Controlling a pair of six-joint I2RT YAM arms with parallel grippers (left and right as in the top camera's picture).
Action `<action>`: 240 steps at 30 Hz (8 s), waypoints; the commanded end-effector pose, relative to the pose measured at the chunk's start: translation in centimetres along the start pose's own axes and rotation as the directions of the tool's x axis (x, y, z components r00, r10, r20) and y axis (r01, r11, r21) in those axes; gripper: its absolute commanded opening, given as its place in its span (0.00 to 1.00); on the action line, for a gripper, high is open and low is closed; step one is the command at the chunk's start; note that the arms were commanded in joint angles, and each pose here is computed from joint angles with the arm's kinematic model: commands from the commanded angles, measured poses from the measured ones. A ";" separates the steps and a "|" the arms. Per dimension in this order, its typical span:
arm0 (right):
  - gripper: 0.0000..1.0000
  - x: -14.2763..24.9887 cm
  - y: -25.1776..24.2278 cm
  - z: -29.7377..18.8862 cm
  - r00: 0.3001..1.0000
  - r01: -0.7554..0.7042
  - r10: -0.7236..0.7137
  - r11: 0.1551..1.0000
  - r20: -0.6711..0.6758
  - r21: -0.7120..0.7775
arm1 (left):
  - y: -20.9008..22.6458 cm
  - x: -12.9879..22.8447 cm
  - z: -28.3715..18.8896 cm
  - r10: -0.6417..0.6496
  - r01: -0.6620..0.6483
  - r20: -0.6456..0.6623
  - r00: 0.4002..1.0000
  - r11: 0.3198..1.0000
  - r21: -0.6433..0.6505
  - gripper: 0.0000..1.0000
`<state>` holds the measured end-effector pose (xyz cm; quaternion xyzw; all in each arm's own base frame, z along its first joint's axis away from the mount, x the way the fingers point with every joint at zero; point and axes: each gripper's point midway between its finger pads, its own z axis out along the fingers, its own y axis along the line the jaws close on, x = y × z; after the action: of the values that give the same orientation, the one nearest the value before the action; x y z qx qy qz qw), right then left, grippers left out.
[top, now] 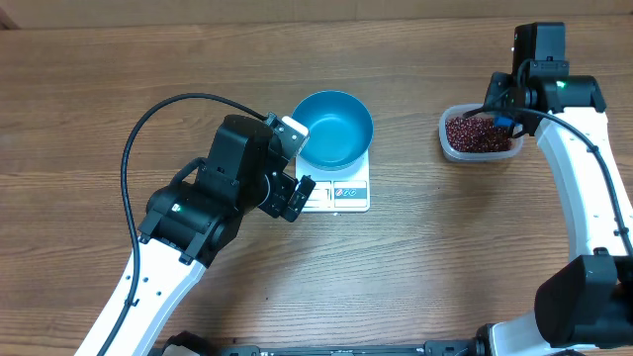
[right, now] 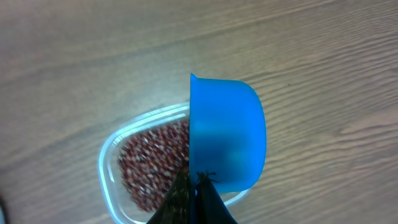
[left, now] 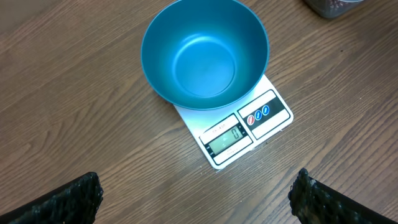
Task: Scoop item into bowl and weigh 150g on scale
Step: 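Pull the left gripper back from the scale front, then drag the blue scoop through the beans with the right gripper, then lift the filled blue scoop out of the bean container, then carry the scoop over the teal bowl with the right gripper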
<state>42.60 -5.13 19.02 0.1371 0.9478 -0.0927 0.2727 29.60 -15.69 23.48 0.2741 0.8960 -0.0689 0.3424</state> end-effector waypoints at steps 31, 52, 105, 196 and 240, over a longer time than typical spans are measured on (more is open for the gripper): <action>0.04 3.6 1.8 3.4 0.930 0.347 -0.322 0.929 -0.176 0.129 | 0.1 -0.7 -0.3 0.008 -0.008 0.016 1.000 1.000 0.006 1.00; 0.04 6.4 4.4 4.7 0.906 0.332 -0.337 0.941 -0.255 -0.063 | 0.1 -0.7 -0.3 0.008 -0.008 0.015 1.000 1.000 0.006 1.00; 0.04 7.4 2.2 6.1 0.931 -0.254 0.032 0.774 -0.365 -0.580 | 0.1 -0.7 -0.3 0.008 -0.008 0.016 1.000 1.000 0.006 0.99; 0.04 -1.1 16.0 -8.5 0.976 -0.145 -0.097 0.383 -0.195 -0.912 | 0.1 -0.7 -0.3 0.008 -0.008 0.016 1.000 1.000 0.006 1.00; 0.04 4.9 24.1 -6.0 0.939 0.285 -0.345 0.765 0.006 -0.577 | 0.1 -0.7 -0.3 0.008 -0.008 0.016 1.000 1.000 0.006 1.00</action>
<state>42.06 20.21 17.60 -0.1053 0.9564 0.1851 0.1999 29.54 -15.67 23.43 0.2744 0.8965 -0.0688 0.3409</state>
